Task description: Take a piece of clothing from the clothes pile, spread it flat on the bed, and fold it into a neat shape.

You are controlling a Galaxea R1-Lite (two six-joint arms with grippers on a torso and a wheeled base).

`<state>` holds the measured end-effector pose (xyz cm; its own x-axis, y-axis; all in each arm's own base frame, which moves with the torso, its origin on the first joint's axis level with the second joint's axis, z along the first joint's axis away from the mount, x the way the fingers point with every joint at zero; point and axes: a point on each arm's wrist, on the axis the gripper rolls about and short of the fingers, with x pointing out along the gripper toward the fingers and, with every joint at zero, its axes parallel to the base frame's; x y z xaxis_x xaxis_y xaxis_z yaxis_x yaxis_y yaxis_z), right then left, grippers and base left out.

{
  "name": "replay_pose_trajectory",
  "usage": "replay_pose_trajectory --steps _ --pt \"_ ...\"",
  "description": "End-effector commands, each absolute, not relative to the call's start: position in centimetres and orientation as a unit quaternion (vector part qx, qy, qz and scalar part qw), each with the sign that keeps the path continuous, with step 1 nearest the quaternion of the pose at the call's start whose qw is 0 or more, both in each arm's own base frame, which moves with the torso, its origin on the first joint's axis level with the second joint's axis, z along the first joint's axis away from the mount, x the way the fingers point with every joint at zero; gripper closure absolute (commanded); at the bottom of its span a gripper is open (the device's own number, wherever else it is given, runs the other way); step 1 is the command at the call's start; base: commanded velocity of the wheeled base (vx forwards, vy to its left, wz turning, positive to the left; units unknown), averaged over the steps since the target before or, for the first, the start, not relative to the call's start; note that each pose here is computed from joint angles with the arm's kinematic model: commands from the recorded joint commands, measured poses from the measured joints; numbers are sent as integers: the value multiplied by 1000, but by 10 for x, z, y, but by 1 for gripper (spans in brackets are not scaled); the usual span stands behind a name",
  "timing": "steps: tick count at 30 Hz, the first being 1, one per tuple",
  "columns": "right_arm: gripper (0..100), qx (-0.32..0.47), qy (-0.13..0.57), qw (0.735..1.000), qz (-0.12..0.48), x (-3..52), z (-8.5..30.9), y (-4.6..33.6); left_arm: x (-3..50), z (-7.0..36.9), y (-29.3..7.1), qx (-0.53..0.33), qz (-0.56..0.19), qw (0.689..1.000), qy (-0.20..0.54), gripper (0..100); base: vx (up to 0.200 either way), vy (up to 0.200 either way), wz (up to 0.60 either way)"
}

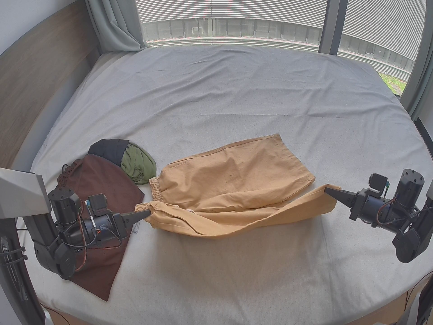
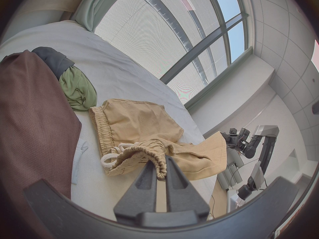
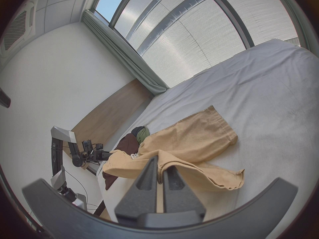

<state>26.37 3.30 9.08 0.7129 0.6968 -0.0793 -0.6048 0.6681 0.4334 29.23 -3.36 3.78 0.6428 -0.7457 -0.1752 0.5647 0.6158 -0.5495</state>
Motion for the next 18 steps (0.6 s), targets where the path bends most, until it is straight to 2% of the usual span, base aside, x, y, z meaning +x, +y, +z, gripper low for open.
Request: replay_pose_trajectory --steps 1,18 --pt "100 190 100 906 364 273 99 34 295 44 -35 -241 -368 878 190 100 0 0 0" --pt "100 206 72 904 368 316 116 36 304 48 -40 -257 -336 889 177 100 0 0 0"
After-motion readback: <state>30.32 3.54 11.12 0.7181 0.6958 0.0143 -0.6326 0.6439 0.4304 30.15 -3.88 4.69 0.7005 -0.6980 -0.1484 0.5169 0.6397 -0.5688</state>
